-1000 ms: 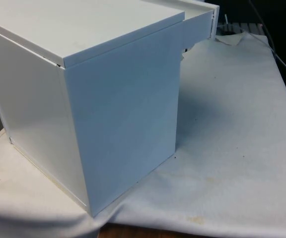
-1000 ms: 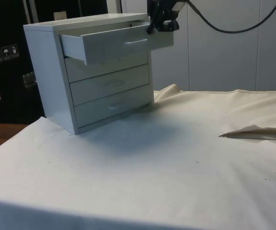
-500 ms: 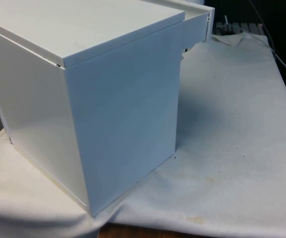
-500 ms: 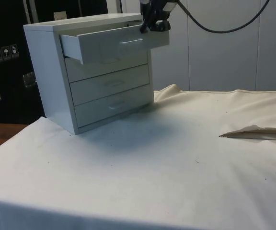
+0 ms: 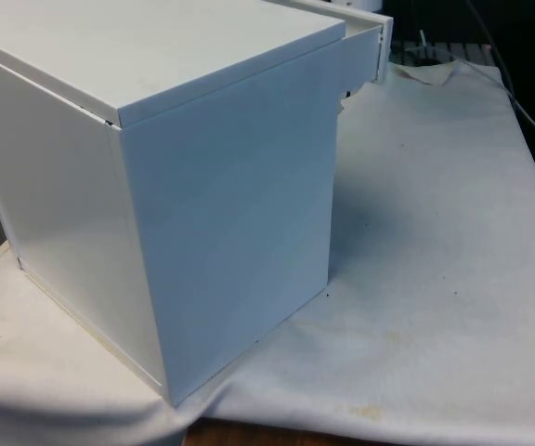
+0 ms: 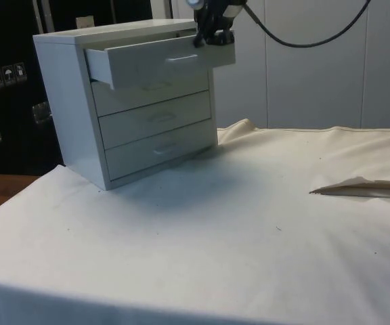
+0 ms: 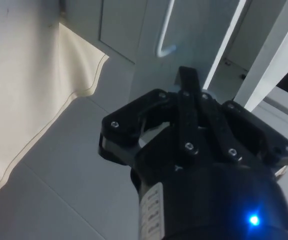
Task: Open the drawer, then close it.
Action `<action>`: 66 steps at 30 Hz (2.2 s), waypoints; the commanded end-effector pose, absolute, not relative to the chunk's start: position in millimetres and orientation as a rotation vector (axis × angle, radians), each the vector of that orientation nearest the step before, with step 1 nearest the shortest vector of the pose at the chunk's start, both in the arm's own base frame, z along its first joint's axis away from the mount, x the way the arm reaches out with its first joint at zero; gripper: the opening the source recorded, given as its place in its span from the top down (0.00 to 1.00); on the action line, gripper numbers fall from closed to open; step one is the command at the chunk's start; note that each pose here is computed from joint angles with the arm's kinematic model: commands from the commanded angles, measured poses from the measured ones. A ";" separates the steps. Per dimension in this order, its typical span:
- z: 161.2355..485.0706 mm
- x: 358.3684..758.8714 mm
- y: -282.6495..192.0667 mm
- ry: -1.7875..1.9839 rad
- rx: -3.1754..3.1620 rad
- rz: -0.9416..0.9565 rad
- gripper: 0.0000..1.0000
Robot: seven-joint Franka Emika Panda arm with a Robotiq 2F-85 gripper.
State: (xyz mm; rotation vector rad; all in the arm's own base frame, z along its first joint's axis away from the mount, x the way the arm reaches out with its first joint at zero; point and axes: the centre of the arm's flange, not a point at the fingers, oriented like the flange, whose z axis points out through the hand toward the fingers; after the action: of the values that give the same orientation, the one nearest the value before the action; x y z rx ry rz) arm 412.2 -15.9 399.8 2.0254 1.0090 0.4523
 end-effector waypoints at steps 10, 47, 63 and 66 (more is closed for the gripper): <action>407.9 435.1 -27.8 0.983 2.027 0.469 1.00; 407.0 491.2 -69.7 0.867 2.078 0.539 1.00; 396.0 494.4 -70.3 0.810 2.097 0.549 1.00; 394.4 493.9 -70.3 0.798 2.100 0.536 1.00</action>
State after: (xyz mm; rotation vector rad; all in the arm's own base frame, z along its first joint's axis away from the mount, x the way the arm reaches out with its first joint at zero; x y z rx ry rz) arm 493.9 -70.3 394.4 2.1000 0.7982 0.5365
